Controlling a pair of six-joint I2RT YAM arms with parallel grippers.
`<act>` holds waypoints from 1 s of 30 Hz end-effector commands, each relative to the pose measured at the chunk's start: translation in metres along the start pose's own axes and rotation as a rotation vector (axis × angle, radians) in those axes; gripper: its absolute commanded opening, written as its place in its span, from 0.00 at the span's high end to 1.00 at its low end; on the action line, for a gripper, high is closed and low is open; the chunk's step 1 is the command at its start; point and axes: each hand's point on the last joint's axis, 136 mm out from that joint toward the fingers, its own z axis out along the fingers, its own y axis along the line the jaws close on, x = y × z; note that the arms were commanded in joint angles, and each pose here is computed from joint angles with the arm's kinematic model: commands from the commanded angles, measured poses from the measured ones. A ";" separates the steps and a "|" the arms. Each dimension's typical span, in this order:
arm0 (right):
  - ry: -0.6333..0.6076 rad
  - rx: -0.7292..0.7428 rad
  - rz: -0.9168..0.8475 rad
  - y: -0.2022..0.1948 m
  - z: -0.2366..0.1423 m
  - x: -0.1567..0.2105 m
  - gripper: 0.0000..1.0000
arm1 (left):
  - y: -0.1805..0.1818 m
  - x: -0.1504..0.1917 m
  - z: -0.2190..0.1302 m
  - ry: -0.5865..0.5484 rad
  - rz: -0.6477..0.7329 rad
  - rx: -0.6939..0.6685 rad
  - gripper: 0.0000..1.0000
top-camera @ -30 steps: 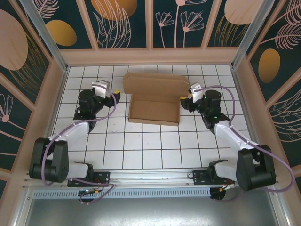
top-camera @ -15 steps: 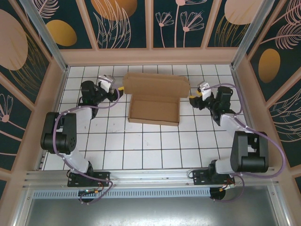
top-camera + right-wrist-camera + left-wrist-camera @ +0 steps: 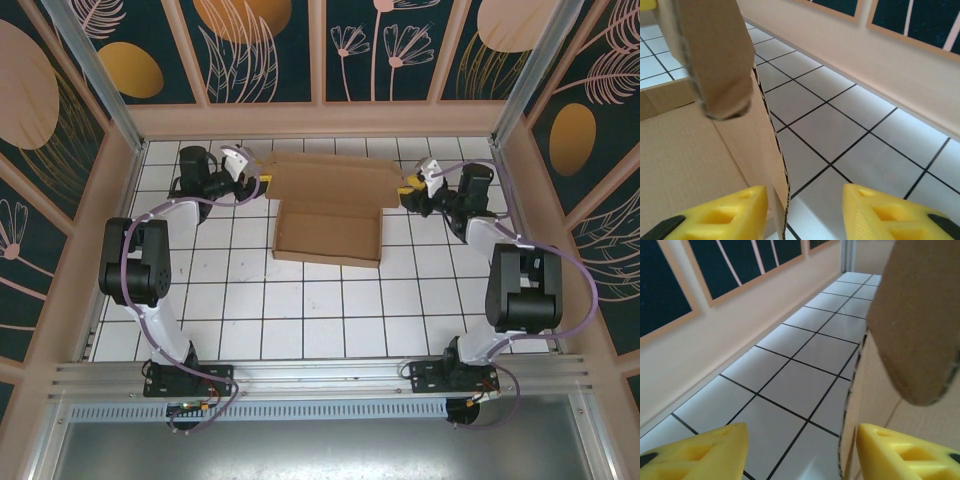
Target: Fold the paper box
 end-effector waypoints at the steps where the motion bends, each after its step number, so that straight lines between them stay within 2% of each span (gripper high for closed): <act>1: -0.022 -0.072 -0.017 0.012 0.010 -0.003 0.58 | -0.015 0.014 0.001 0.028 -0.013 0.106 0.47; 8: -0.016 -0.113 -0.006 0.026 0.017 0.002 0.65 | -0.026 0.015 -0.002 0.027 0.012 0.150 0.64; 13: 0.009 -0.139 -0.030 0.038 0.026 0.003 0.76 | -0.028 0.018 0.001 0.040 -0.063 0.186 0.73; 19: 0.042 -0.067 -0.038 0.034 0.020 0.010 0.84 | -0.026 0.019 -0.001 0.059 -0.087 0.160 0.80; 25: 0.058 0.022 -0.039 0.023 0.011 0.008 0.81 | -0.025 0.021 -0.003 0.079 -0.098 0.138 0.82; 30: 0.051 0.015 -0.039 0.026 0.005 0.003 0.82 | -0.025 0.021 -0.005 0.086 -0.098 0.126 0.80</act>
